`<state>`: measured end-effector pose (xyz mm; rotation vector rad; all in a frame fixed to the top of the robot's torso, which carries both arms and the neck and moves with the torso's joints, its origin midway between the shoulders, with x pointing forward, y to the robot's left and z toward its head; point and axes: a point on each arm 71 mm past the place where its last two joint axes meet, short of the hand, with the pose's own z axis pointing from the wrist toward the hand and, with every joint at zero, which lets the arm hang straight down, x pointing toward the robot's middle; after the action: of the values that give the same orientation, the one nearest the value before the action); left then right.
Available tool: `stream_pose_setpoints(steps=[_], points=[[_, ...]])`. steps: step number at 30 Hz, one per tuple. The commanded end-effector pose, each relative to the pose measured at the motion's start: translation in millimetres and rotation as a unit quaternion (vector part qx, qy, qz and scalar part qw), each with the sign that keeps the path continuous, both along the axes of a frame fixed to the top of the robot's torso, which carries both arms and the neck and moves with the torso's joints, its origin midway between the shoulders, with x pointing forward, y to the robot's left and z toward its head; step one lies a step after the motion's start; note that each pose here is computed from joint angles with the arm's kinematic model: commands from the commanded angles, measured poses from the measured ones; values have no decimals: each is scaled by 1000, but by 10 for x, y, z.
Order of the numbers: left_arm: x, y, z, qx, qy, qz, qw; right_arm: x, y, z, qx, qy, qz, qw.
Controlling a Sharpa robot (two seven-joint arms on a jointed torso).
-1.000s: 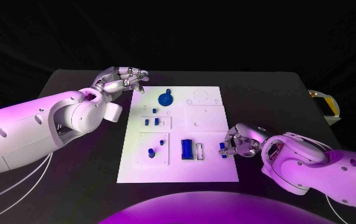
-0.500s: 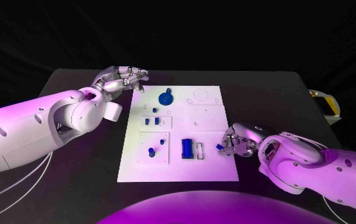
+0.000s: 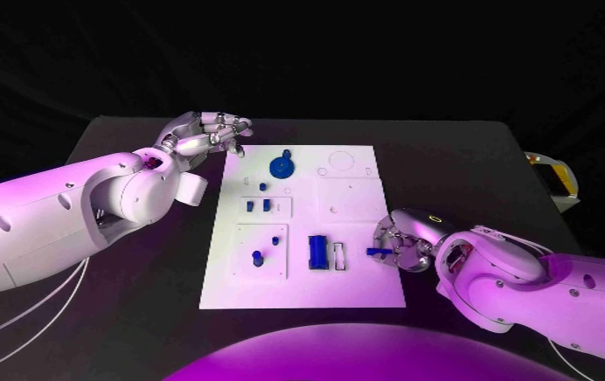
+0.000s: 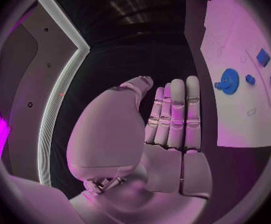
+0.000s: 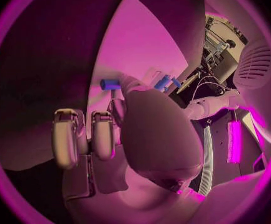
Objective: Assemble the parts on the task board
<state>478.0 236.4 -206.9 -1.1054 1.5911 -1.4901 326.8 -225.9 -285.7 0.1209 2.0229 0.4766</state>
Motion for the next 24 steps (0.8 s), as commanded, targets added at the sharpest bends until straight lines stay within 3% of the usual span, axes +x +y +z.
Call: stream_pose_setpoints(steps=[1, 13, 24], points=[[-6, -21, 12, -7, -2, -7, 1000, -31, -15, -36, -5, 8, -9, 1000], [-6, -33, 12, -8, -2, -8, 1000, 17, 131, 132, 62, 1, -27, 998], [-11, -42, 12, -8, -1, -10, 1000, 63, 344, 76, 97, 40, -29, 994]])
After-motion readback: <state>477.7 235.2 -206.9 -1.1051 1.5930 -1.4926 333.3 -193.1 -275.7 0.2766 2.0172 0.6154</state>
